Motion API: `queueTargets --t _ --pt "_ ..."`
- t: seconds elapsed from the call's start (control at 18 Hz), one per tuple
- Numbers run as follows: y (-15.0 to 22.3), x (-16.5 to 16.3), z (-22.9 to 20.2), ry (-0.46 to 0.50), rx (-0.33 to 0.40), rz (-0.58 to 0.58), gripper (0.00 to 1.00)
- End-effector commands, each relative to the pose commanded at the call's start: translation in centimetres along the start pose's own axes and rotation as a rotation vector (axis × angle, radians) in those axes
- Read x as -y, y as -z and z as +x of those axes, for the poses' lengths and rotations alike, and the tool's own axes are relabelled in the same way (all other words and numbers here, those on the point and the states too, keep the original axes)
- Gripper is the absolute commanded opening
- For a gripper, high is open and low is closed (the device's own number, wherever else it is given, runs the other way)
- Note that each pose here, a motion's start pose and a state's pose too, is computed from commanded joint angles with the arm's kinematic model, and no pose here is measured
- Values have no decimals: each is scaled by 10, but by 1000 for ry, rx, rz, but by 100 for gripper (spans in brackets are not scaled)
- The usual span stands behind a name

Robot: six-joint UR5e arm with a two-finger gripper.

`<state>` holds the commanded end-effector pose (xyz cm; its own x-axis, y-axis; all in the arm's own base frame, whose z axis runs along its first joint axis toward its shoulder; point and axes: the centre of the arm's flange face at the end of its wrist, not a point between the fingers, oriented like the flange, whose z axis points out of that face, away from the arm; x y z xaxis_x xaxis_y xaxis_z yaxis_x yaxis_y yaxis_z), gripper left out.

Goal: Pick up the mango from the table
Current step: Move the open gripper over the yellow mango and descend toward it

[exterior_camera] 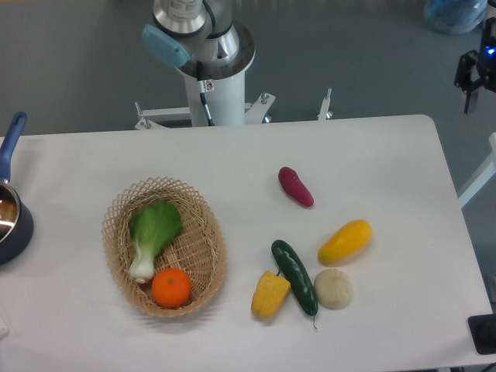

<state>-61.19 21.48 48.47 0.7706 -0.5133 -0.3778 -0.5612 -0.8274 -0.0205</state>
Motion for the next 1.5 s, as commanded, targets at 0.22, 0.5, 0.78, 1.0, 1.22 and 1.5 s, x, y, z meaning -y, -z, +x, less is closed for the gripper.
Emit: queueTargets --t 0.22,0.5,0.78,1.0,1.22,1.5 --pt "-6 2 3 -1 -8 5 100" --pt "-30 17 13 144 80 64 100" --pt "-38 32 23 203 90 84 100" --pt "-53 49 29 270 57 101 100" --pt "-81 76 43 312 23 119 100" --pt "-130 108 45 317 31 136 100"
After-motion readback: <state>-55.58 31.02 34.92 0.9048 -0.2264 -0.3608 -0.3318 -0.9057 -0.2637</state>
